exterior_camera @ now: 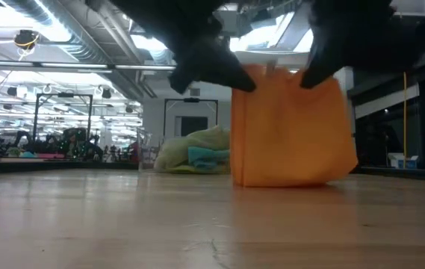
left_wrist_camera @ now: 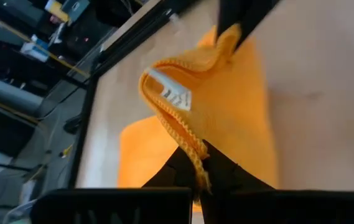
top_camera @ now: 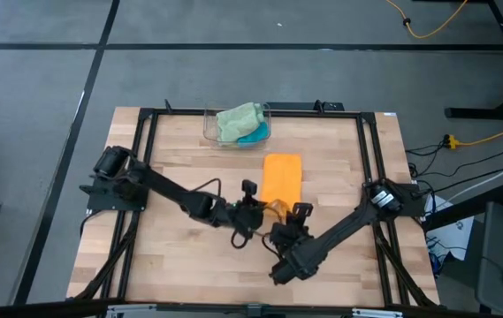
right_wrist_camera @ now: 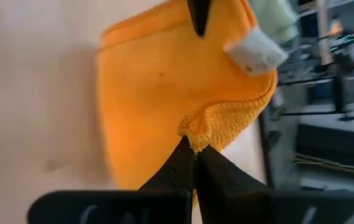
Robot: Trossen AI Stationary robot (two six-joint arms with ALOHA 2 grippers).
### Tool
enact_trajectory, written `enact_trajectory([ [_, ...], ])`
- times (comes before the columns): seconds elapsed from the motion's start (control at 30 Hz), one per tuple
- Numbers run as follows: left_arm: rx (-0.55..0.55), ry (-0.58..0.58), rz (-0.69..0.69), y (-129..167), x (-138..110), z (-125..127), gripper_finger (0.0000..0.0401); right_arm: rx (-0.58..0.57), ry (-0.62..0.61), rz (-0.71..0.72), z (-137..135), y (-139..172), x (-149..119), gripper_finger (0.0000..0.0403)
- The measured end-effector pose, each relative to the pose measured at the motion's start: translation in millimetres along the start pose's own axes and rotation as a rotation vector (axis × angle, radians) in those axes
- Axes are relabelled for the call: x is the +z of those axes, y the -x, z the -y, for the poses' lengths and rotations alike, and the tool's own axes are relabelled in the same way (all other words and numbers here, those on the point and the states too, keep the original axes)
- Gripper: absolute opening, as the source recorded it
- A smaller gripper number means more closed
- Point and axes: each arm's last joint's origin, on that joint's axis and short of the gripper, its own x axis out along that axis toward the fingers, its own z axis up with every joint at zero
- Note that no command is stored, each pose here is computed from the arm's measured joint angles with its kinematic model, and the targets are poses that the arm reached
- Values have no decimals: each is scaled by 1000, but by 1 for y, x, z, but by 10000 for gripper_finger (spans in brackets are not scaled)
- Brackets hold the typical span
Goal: Fold microfiber towels
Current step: Fold the orange towel
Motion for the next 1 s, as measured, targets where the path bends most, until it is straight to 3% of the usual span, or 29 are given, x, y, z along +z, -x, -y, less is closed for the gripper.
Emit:
enact_trajectory([
  [0.33, 2, 75, -65, -38, -28, -53, 0, -192, 152, -100, 15, -68, -5, 6],
  [0.63, -32, 136, -86, -61, -56, -97, 0, -287, 155, -218, 41, -122, -15, 9],
  [0.8, -12, 168, -109, -68, -68, -114, 16, -306, 122, -265, 49, -146, -20, 44],
  [1.0, -33, 192, -106, -71, -75, -123, 84, -279, 80, -347, 58, -159, -19, 111],
])
